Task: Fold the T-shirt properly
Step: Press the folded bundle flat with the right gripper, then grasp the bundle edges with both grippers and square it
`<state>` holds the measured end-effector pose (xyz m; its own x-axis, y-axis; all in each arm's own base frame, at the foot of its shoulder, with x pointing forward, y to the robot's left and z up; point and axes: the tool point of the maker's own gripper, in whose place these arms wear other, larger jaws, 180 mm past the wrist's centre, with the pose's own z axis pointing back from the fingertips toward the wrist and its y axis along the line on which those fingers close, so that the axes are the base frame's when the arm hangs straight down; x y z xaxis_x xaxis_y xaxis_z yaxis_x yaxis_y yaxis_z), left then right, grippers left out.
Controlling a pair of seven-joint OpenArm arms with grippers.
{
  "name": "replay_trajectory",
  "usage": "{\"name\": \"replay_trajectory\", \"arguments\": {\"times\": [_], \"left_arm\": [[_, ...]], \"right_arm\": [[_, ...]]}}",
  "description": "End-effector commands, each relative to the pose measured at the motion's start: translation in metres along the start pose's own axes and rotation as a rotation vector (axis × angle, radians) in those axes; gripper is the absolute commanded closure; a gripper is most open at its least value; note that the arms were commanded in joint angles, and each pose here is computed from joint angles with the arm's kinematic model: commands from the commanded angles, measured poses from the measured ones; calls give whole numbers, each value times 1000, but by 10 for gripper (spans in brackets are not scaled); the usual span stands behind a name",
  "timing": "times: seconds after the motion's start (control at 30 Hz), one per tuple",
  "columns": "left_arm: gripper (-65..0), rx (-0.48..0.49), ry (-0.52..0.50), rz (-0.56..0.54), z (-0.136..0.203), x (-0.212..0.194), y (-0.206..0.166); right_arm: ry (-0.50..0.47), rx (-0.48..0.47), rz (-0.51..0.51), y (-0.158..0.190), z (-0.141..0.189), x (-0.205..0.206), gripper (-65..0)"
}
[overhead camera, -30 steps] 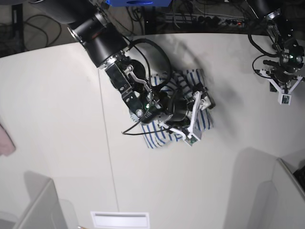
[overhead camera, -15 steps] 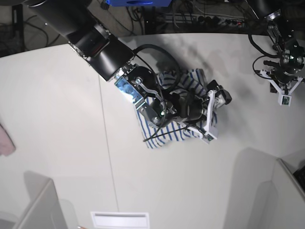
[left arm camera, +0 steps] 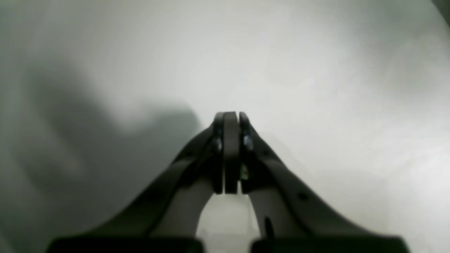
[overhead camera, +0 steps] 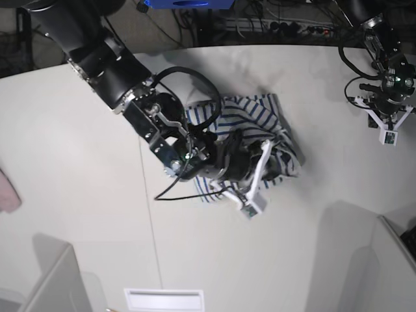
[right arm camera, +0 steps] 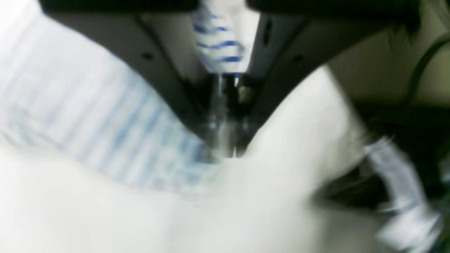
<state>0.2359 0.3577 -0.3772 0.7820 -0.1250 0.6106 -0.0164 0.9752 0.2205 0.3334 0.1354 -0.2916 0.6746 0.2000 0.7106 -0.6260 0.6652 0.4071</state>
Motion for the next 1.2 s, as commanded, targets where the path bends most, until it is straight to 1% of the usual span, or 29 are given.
{"name": "replay_trajectory", "arguments": {"times": [0.0,0.1,0.17,0.37,0.47,0.67,0.87,0.93,1.07,1.17], "left_arm": [[0,19,-42,-14,5,14,8],[0,17,-41,-13,5,13,8],[0,17,-41,-13,5,13,8],[0,16,-41,-12,4,13,7],[0,17,-41,-13,5,13,8],[0,24,-52,-24,8,17,8],[0,35,-73,-41,14,25,9],[0,35,-75,-39,13,26,9],[0,32,-73,-35,12,25,8],[0,31,-74,-32,12,26,7]], "right_arm": [[-48,-23,5,-12,6,18,0],[-20,-116,-22,-52,10,7,0],[4,-150,-26,-67,12,-1,0],[71,-174,-71,-80,7,-35,0],[97,-164,-82,-75,4,-50,0],[188,-109,-13,-45,-8,-85,0],[182,1,56,7,-7,-91,0],[203,22,69,17,-9,-99,0],[251,91,97,51,-14,-123,0],[286,152,149,80,-14,-141,0]]}}
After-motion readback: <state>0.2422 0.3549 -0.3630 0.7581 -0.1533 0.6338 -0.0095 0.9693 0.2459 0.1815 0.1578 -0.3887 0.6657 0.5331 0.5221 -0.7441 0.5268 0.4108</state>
